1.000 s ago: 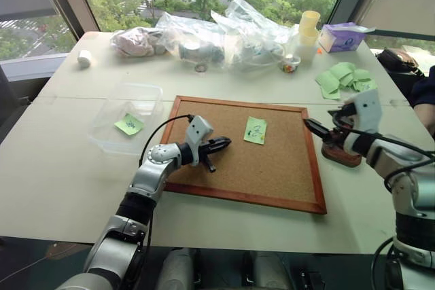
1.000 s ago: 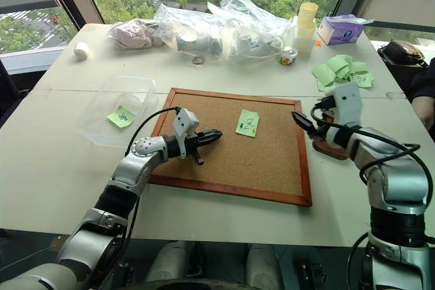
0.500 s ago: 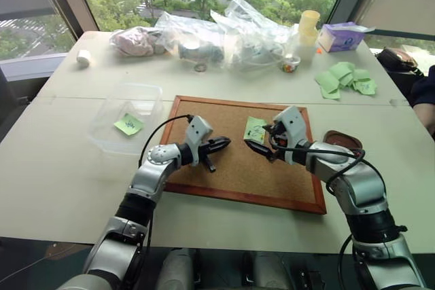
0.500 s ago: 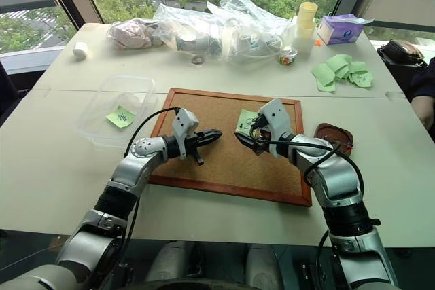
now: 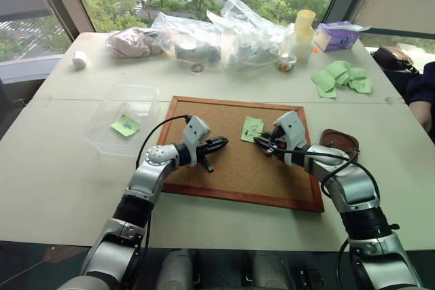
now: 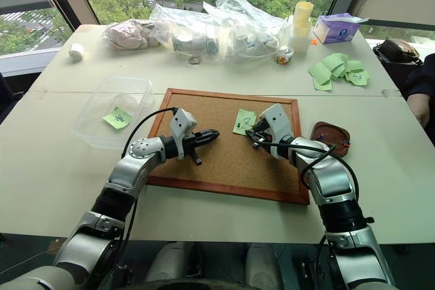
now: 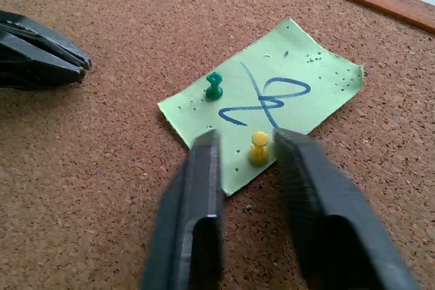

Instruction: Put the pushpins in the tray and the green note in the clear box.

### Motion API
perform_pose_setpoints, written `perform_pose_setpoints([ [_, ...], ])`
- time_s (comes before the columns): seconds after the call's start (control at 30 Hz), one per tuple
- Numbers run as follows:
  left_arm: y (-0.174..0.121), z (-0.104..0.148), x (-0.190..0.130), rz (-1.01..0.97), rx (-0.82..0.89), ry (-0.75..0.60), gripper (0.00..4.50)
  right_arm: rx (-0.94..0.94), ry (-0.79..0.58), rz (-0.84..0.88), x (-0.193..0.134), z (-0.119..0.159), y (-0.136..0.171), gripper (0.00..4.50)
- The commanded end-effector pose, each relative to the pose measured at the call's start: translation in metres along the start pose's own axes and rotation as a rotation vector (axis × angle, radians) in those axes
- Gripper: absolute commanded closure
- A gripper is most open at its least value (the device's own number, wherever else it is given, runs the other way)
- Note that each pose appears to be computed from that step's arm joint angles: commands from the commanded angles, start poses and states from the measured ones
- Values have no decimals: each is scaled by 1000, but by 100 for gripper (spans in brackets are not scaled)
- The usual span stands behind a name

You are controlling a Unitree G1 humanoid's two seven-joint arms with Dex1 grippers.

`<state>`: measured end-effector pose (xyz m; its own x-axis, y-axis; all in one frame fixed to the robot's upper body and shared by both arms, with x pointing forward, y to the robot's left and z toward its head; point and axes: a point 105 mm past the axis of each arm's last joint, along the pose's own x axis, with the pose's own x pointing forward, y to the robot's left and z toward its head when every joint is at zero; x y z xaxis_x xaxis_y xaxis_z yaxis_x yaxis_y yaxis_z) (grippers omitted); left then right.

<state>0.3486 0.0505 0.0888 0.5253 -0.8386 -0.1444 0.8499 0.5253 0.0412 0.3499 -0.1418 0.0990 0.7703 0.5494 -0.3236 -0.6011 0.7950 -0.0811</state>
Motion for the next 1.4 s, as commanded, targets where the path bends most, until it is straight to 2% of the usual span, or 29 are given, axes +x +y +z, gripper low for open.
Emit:
perform_pose_setpoints([
  [0.03, 1, -16, -3, 17, -34, 50, 450, -31, -44, 11, 1, 13, 3, 441],
  [0.2, 0, -18, -3, 16, -36, 60, 450, -36, -74, -23, -5, 22, -4, 441],
  [0.33, -4, -24, -3, 5, -26, 84, 450, -1, -149, -101, -29, 45, -23, 441],
  [0.6, -5, -29, -3, -3, -19, 107, 450, 91, -188, -253, -71, 48, -58, 441],
  [0.7, -4, -29, -3, -3, -17, 106, 450, 127, -173, -366, -96, 36, -79, 441],
  [0.83, -5, -29, -2, -9, -16, 104, 450, 175, -116, -471, -119, 7, -96, 441],
  [1.0, -6, -29, 1, -18, -12, 101, 450, 241, -52, -539, -127, -33, -104, 441],
  [1.13, -6, -28, 1, -23, -7, 101, 450, 268, -23, -545, -127, -48, -103, 441],
  [1.23, -5, -29, -1, -29, -1, 106, 450, 268, -26, -536, -126, -48, -102, 362],
  [1.4, -3, -29, -4, -23, -3, 110, 450, 241, -44, -544, -129, -39, -103, 118],
])
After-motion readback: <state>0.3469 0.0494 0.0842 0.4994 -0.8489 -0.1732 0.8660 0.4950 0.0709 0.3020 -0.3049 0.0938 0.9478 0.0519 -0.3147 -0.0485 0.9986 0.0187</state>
